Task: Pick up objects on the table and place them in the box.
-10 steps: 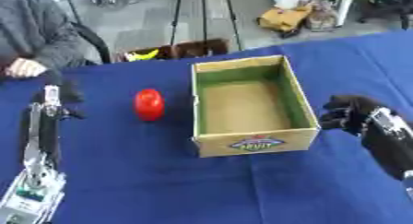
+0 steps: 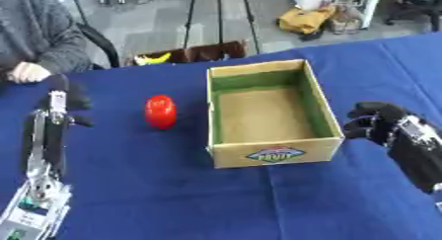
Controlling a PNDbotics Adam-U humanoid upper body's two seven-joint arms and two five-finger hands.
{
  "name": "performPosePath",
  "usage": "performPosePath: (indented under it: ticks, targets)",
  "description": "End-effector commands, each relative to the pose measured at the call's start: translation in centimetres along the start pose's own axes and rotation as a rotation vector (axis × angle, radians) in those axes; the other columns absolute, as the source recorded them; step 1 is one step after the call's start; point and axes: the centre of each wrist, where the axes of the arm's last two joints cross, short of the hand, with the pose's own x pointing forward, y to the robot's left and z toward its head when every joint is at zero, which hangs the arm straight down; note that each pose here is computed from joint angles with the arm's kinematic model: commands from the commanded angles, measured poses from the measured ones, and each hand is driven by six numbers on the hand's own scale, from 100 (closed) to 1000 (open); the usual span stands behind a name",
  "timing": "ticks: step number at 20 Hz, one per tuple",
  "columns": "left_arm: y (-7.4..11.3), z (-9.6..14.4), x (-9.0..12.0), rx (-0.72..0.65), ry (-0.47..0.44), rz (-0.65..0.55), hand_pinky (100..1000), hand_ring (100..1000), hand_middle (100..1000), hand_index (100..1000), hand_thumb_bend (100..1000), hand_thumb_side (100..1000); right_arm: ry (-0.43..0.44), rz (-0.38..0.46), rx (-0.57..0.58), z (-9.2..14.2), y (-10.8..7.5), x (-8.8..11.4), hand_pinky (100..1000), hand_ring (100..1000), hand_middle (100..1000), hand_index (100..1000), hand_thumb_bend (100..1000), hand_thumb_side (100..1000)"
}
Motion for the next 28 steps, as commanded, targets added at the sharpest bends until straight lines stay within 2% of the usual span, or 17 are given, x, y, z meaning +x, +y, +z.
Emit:
performPosePath:
  ticks: [1, 3, 4, 11, 19, 23, 28]
  targets:
    - [0.5, -0.8, 1.0, -0.008, -0.041, -0.027, 449, 621, 535, 696, 369, 887, -0.031, 0.018, 0.002, -0.2, -0.2, 1.0, 695, 707, 705, 808, 115, 740]
    - [0.3, -1.3, 1.2, -0.032, -0.040, -0.065, 452, 631, 543, 700, 392, 864, -0.031, 0.017, 0.004, -0.2, -0.2, 1.0, 695, 707, 704, 808, 115, 739]
    - [0.3, -1.8, 1.4, -0.049, -0.039, -0.101, 460, 652, 559, 705, 436, 811, -0.031, 0.017, 0.005, -0.2, -0.2, 1.0, 695, 707, 705, 808, 115, 739]
    - [-0.6, -6.9, 2.9, -0.168, 0.016, -0.507, 499, 695, 617, 749, 544, 722, -0.030, 0.015, 0.016, -0.2, -0.1, 0.9, 695, 707, 705, 808, 113, 742]
    - [-3.6, -12.0, 1.9, -0.296, 0.150, -0.920, 529, 698, 664, 795, 642, 620, -0.026, 0.021, 0.034, -0.3, 0.1, 0.9, 695, 707, 705, 809, 112, 745]
    - [-5.0, -13.2, 1.0, -0.317, 0.191, -1.045, 533, 693, 674, 798, 642, 548, -0.026, 0.019, 0.049, -0.5, 0.2, 0.9, 696, 707, 705, 809, 111, 747]
    - [-5.9, -13.3, -0.5, -0.337, 0.232, -1.095, 530, 688, 676, 797, 670, 505, -0.025, 0.024, 0.057, -0.5, 0.3, 0.9, 695, 707, 704, 809, 111, 749]
